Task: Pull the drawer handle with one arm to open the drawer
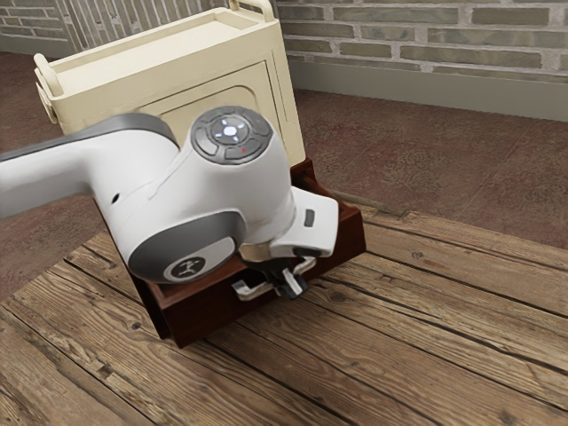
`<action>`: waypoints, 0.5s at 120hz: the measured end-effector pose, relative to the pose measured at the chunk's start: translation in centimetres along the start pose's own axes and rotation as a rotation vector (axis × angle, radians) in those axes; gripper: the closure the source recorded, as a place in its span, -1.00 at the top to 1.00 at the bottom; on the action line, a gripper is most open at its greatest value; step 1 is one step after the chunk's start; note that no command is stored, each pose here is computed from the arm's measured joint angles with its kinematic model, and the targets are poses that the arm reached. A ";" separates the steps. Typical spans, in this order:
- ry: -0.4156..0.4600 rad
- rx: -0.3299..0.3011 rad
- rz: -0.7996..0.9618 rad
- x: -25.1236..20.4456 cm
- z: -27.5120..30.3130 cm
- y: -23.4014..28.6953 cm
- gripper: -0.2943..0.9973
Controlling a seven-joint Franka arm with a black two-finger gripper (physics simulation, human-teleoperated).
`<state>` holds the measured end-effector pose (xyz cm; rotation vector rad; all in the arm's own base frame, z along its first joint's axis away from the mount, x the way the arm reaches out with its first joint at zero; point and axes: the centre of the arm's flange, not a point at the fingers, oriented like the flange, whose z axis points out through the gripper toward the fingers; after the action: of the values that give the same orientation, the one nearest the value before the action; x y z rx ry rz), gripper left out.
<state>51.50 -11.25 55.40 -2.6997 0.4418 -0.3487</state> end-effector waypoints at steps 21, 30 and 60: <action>0.004 0.000 0.012 0.0 -0.5 1.1 -0.67; 0.003 0.000 0.012 -0.2 -0.6 1.3 -0.67; 0.010 0.000 0.020 -0.3 -1.2 2.4 -0.67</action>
<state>50.26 -13.61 55.43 -2.6923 0.4716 -0.3565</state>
